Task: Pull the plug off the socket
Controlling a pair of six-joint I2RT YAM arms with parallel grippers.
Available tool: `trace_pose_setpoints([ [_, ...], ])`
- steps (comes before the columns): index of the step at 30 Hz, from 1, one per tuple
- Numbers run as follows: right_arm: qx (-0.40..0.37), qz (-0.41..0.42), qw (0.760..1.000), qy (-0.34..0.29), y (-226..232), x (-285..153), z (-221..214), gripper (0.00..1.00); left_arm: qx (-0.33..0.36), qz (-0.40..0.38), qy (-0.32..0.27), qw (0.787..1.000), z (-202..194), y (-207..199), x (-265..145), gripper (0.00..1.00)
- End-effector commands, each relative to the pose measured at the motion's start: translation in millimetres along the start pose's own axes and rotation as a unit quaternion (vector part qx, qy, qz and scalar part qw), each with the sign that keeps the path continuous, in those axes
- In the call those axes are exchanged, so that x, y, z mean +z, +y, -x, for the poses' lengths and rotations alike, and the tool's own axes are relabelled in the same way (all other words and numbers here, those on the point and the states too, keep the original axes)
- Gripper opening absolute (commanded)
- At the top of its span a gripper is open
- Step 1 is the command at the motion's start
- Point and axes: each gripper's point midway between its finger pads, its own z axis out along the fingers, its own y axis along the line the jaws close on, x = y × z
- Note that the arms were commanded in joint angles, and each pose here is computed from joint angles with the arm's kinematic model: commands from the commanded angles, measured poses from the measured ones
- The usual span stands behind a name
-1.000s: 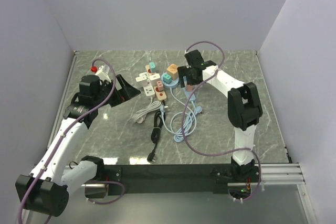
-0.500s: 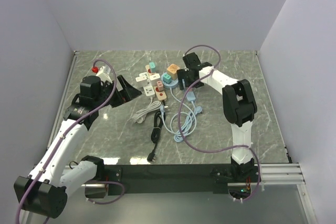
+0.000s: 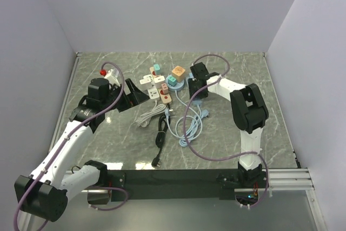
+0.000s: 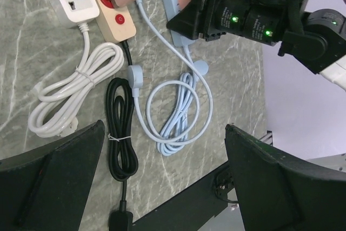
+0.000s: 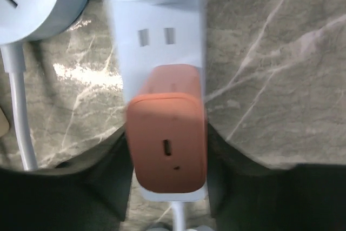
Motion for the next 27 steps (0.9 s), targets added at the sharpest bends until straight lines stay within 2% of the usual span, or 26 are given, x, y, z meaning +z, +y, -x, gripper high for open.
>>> trace_pose_setpoints([
  [1, 0.023, 0.01, 1.0, -0.005, 3.3, -11.2, -2.8, 0.35, 0.0, 0.005, -0.005, 1.0, 0.2, 0.2, 5.5, 1.0],
  [3, 0.03, 0.015, 0.999, -0.009, 3.0, -22.8, -2.8, 0.2, -0.002, 0.015, 0.004, 1.0, -3.5, 3.7, 11.2, 0.99],
  [4, 0.034, 0.019, 0.999, -0.011, 3.4, -28.0, -3.3, 0.06, -0.004, 0.021, 0.009, 1.0, -6.3, 5.9, 13.8, 0.99],
  [5, 0.037, 0.022, 0.999, -0.015, 3.2, -34.7, -3.6, 0.0, -0.003, 0.023, 0.016, 1.0, -9.0, 5.6, 18.5, 0.99],
  [11, 0.064, 0.109, 0.992, -0.017, 19.8, -91.6, -11.1, 0.0, -0.003, 0.011, 0.038, 0.999, -23.0, -11.7, 48.3, 0.99],
  [13, 0.08, 0.146, 0.986, -0.031, 26.1, -113.5, -5.4, 0.0, 0.002, 0.003, 0.056, 0.998, -31.3, -23.1, 61.8, 0.99],
  [18, 0.087, 0.245, 0.966, -0.013, 53.2, -149.2, -20.9, 0.0, 0.016, -0.017, 0.079, 0.997, -44.4, -56.6, 91.6, 0.99],
  [23, 0.08, 0.313, 0.946, 0.012, 70.0, -165.7, -41.4, 0.0, 0.019, -0.029, 0.071, 0.997, -47.4, -81.6, 117.9, 0.99],
  [27, 0.059, 0.358, 0.93, 0.051, 80.6, -179.7, -61.6, 0.0, 0.052, -0.027, 0.046, 0.997, -46.0, -90.5, 128.4, 1.0],
])
